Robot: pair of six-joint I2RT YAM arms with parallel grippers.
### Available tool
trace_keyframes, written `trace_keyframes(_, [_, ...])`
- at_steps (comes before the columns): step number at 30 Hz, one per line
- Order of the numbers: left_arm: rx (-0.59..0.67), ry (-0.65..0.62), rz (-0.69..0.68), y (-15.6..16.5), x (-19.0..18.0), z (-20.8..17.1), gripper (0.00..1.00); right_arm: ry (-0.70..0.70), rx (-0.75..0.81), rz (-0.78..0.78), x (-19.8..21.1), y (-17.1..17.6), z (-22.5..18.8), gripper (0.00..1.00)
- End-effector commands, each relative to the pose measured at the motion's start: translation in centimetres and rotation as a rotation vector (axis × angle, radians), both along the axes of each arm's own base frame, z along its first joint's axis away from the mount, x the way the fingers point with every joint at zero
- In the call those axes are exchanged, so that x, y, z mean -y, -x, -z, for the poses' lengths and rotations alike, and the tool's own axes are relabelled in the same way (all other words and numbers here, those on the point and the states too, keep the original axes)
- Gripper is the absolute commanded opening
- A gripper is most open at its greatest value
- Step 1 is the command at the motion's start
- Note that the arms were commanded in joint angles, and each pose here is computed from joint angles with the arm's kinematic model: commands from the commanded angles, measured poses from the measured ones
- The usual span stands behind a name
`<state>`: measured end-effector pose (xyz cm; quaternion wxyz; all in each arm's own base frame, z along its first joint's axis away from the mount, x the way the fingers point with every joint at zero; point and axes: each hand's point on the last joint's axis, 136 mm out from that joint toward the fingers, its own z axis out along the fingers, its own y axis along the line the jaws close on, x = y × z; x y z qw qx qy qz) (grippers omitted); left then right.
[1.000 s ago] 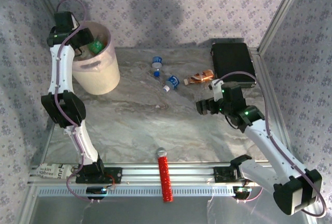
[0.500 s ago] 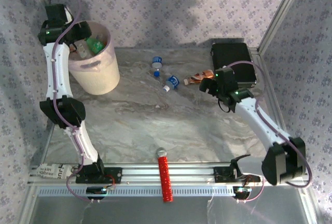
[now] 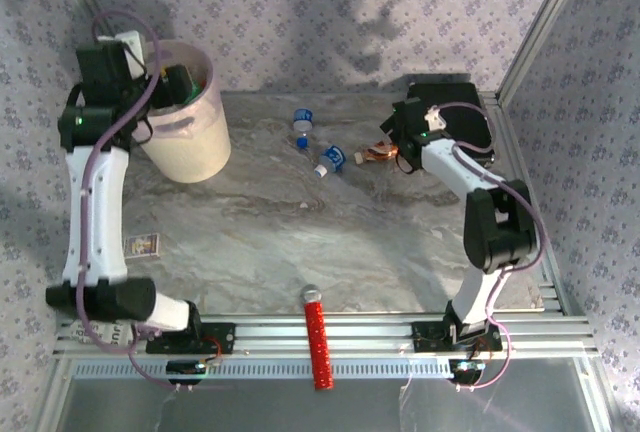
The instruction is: Put the plastic bottles in the bin
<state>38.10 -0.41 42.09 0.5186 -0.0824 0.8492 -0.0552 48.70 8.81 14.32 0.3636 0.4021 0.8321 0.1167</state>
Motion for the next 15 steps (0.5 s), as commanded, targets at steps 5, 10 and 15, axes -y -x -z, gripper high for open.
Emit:
trace_keyframes(5, [0.031, 0.076, 0.081, 3.8, 4.4, 2.8, 0.95, -0.082, -0.085, 0.114, 0.6, -2.7, 4.6, 0.97])
trace_keyframes(10, [0.013, 0.126, 0.141, 7.2, 7.6, 5.2, 0.94, -0.080, -0.122, 0.125, 0.9, -3.9, 6.5, 0.95])
trace_keyframes(15, [-0.050, 0.192, 0.177, 9.4, 10.3, 9.5, 0.94, -0.088, -0.151, 0.116, 0.8, -5.0, 8.1, 0.93])
